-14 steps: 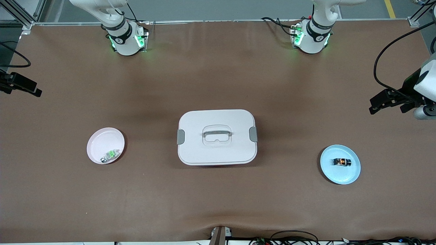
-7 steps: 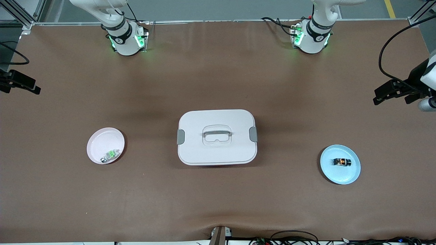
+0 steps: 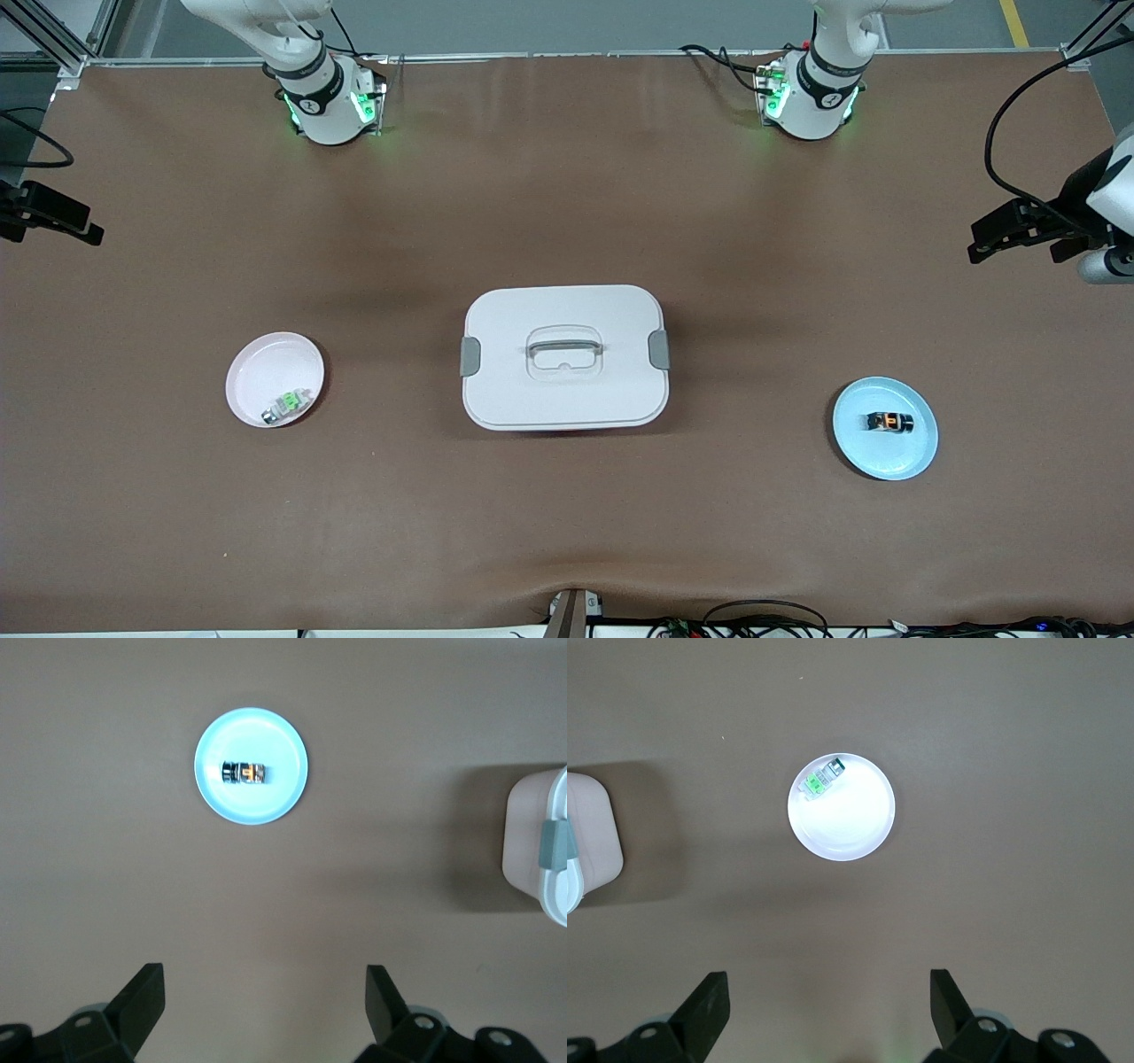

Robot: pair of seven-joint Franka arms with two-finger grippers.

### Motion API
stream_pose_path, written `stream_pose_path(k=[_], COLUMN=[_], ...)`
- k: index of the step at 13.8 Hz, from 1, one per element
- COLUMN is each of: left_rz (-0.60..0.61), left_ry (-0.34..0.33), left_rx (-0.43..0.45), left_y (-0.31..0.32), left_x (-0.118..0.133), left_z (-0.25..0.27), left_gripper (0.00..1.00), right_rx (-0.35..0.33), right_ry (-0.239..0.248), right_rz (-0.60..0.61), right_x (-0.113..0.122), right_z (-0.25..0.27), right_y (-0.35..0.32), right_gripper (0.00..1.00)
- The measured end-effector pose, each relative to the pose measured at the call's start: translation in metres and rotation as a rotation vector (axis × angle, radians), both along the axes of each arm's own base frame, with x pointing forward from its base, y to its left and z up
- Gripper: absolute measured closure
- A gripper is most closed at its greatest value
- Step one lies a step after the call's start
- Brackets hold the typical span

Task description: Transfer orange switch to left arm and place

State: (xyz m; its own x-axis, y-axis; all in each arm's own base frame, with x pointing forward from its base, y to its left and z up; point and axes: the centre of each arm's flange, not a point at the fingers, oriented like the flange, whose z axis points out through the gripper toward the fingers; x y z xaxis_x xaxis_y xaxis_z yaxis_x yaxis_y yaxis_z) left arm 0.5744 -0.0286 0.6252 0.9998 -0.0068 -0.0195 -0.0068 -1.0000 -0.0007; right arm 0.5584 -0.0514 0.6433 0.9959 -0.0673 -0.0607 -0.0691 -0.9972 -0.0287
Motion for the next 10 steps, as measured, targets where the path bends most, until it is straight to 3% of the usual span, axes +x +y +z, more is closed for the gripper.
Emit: stream_pose_path(k=[10], left_rz=[0.0], left_ry=[0.017], left_rx=[0.001], left_y=[-0.0002], left_x=[-0.0008], left_z=[-0.0029], left_gripper=[0.0], right_rx=[-0.025], right_ry=[-0.017], right_rz=[0.0], right_x=[0.0015], right_z=[0.002], right_y=[-0.0021], right_gripper=[0.0])
